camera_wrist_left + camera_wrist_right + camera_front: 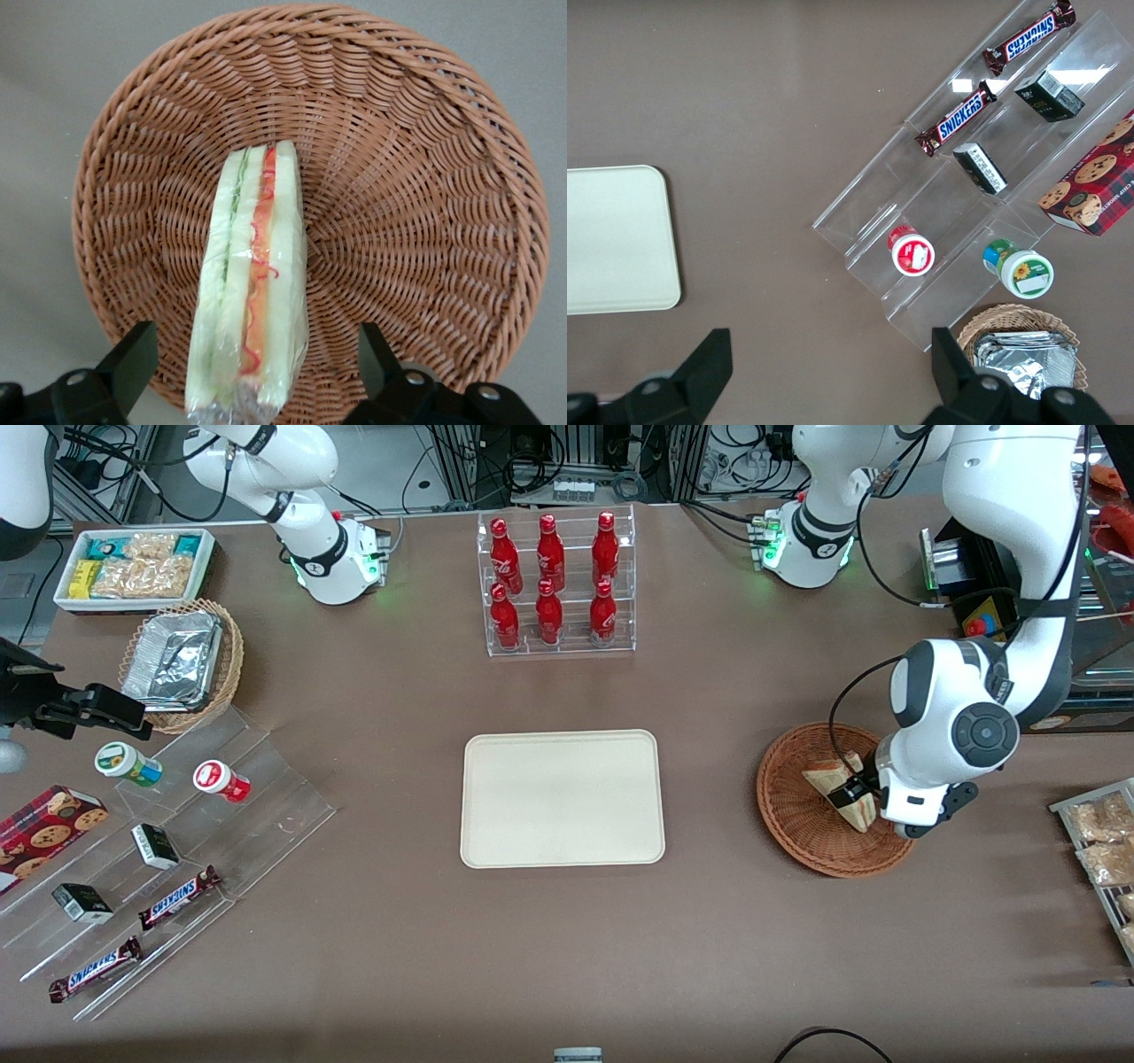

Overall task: Place sandwich from basket to tray
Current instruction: 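Lower the left gripper and close it on the sandwich, then lift the sandwich and carry it with the left gripper over the white tray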

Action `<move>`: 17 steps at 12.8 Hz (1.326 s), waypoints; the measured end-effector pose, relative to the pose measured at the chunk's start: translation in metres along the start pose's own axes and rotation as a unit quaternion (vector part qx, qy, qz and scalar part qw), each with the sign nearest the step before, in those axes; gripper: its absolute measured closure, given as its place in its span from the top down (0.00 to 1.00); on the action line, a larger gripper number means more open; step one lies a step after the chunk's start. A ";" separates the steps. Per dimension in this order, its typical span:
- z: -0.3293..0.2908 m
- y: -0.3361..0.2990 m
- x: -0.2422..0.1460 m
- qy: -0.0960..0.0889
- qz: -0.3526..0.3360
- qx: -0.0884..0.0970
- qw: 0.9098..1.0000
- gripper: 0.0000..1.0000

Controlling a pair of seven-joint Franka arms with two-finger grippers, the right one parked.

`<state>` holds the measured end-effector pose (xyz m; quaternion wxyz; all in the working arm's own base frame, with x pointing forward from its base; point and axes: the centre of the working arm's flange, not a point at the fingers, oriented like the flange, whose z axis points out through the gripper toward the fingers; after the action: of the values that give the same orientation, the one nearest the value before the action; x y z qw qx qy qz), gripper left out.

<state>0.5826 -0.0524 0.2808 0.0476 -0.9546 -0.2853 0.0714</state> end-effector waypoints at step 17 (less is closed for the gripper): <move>0.033 0.016 -0.005 -0.018 -0.018 0.034 0.999 0.31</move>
<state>0.5815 -0.0675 0.2466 0.0758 -0.9457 -0.3007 0.0971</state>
